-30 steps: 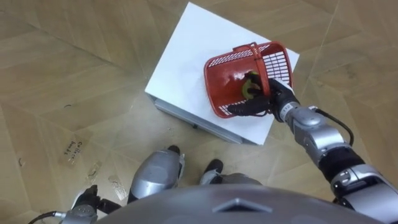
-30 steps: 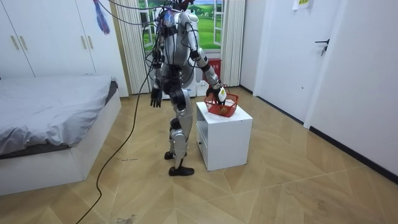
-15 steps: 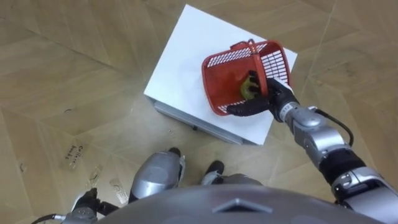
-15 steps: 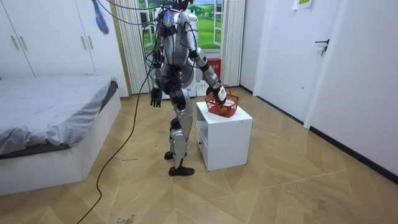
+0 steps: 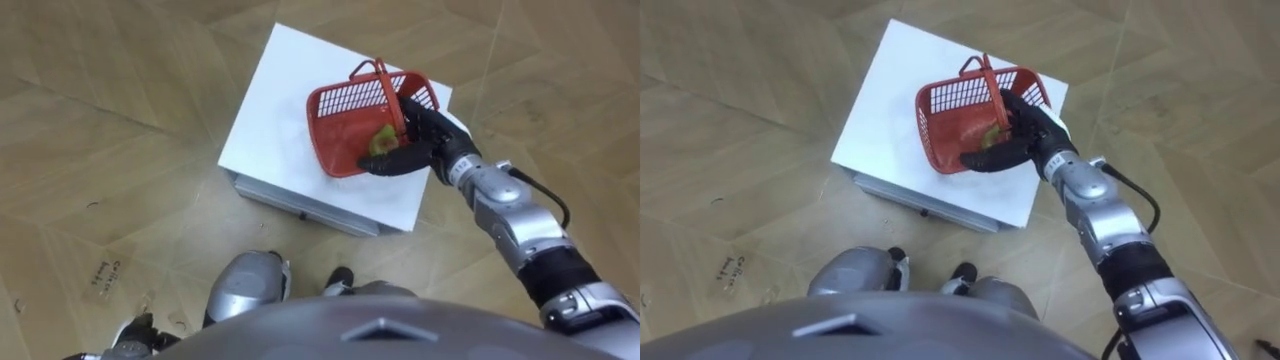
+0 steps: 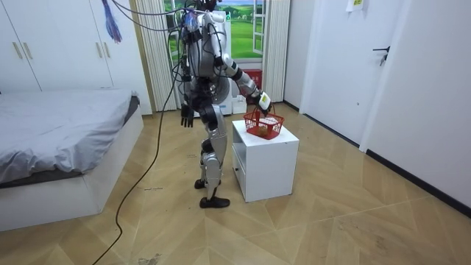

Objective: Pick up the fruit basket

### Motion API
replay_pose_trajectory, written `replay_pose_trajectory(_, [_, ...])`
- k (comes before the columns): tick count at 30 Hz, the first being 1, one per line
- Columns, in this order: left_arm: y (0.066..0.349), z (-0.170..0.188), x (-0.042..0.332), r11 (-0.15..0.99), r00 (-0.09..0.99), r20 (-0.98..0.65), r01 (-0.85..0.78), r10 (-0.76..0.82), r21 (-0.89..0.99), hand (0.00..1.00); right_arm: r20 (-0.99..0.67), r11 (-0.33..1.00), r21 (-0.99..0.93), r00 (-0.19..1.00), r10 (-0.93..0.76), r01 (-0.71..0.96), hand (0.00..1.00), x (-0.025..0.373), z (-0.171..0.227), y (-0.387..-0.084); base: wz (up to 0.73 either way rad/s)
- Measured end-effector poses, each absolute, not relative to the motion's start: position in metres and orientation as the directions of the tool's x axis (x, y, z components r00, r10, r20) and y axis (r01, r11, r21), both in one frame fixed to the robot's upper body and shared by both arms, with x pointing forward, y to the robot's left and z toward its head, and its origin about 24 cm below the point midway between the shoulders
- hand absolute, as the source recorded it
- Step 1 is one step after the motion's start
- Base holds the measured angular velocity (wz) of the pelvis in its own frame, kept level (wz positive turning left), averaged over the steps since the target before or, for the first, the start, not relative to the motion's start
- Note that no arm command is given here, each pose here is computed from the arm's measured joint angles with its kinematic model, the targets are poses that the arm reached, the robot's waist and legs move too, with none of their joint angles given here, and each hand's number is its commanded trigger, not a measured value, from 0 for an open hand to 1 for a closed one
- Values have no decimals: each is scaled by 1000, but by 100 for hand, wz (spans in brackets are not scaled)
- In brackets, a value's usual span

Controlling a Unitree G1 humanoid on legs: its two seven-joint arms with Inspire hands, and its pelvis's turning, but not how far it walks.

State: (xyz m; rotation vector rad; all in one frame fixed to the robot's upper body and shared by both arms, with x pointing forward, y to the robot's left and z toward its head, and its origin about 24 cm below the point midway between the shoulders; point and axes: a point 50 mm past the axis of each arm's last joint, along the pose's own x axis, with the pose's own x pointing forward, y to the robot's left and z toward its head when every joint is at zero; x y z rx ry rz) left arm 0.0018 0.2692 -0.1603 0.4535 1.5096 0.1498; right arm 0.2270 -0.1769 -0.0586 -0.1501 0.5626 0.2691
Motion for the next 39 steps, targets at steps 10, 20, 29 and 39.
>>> replay_pose_trajectory(10, [269,-160,4,911,73,-928,179,365,372,0,-457,964,-74,868,194,-254,0,239,-38,-181,-1])
replay_pose_trajectory(20, [270,-160,5,911,77,-925,162,371,379,0,-435,973,-86,887,155,-213,0,242,-33,-186,-4])
replay_pose_trajectory(29, [270,-160,5,910,78,-925,166,372,380,0,-433,974,-117,893,125,-193,0,241,-32,-193,-8])
replay_pose_trajectory(39, [268,-159,12,912,109,-923,151,368,382,0,-550,984,-134,835,27,-119,0,196,-61,-216,-10])
